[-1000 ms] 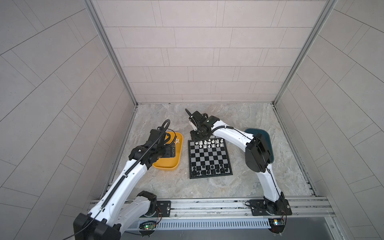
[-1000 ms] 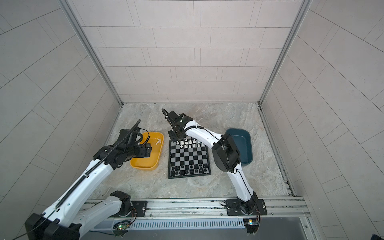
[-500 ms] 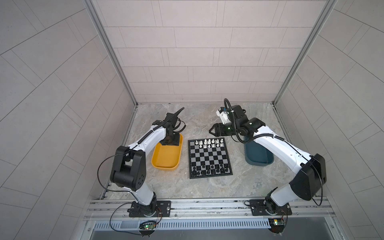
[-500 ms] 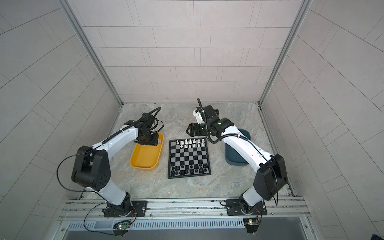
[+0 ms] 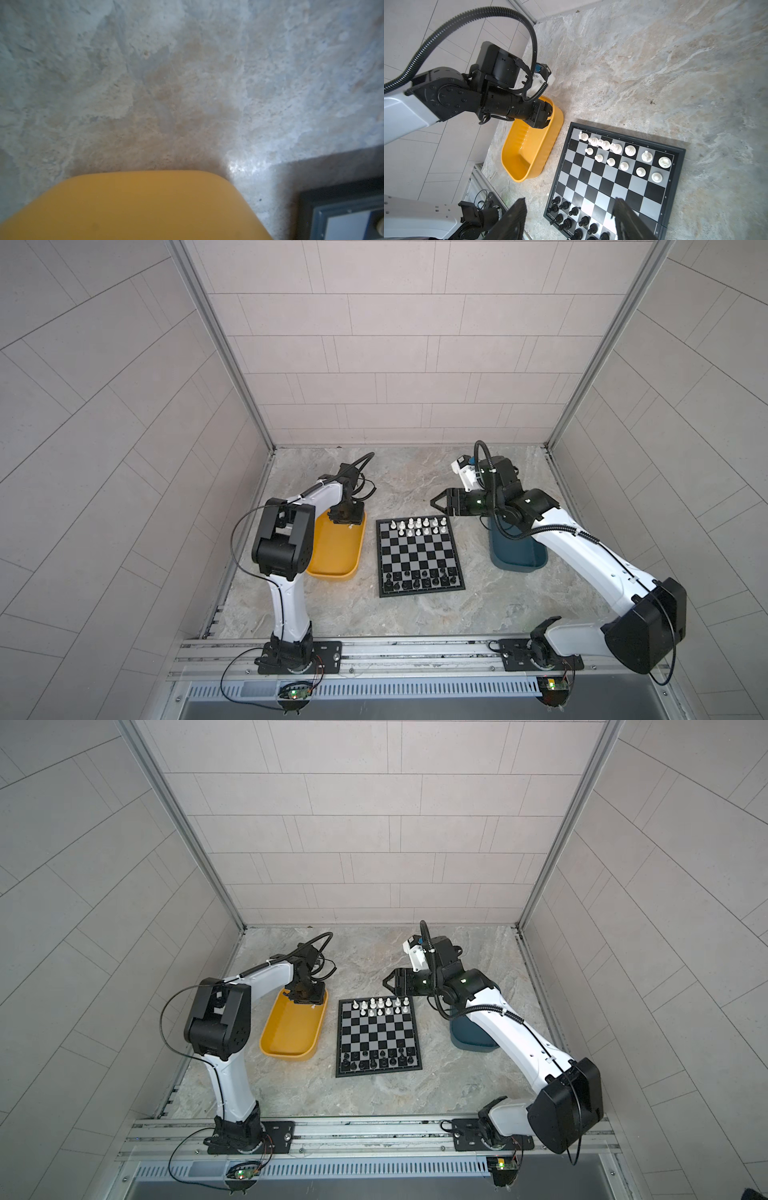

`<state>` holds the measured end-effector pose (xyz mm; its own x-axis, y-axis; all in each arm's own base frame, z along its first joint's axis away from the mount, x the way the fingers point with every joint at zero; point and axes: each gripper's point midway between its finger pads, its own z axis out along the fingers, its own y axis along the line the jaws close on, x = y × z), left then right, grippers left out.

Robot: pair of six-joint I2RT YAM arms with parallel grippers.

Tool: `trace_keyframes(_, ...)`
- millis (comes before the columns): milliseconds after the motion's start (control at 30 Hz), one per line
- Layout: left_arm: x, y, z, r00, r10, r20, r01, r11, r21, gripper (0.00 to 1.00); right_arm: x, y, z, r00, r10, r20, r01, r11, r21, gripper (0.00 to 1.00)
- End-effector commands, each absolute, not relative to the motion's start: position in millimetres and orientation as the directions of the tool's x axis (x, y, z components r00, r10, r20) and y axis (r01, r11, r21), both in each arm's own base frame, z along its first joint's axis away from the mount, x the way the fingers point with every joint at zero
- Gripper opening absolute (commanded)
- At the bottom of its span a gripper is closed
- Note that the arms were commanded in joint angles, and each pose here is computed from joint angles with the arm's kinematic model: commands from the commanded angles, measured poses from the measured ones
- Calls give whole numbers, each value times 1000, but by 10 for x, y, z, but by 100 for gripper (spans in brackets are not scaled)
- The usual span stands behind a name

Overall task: Set up the chess pieces on the board
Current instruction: 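Raise the right gripper toward the teal tub while the left enters the yellow tub, then close the left gripper on a white piece in the yellow tub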

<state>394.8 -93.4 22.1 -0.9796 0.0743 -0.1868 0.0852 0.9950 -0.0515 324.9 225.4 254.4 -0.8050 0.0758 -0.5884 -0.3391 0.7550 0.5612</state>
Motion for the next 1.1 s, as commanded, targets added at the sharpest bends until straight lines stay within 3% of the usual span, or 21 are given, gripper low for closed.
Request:
trace_keyframes(0,4018,-883,175,-980,55,-190,60,998,-18,43,3214,2212,2618,-796,88,-599,-347,744,571,67)
trace_keyframes(100,3994,-856,175,-982,30,-188,33,999,-11,36,3221,2202,2615,-796,91,-598,-344,745,572,67)
trace_keyframes(600,3723,-822,292,-966,-154,-208,-146,988,-53,21,3259,2237,2564,-804,108,-584,-333,733,593,66)
trace_keyframes(867,3497,-733,902,-905,-355,-233,-334,934,-127,18,3258,2454,2463,-805,70,-589,-367,721,587,69)
trace_keyframes(1067,3326,-902,1438,-813,-554,-177,-474,807,-352,15,3348,3042,2448,-778,79,-623,-454,615,645,68)
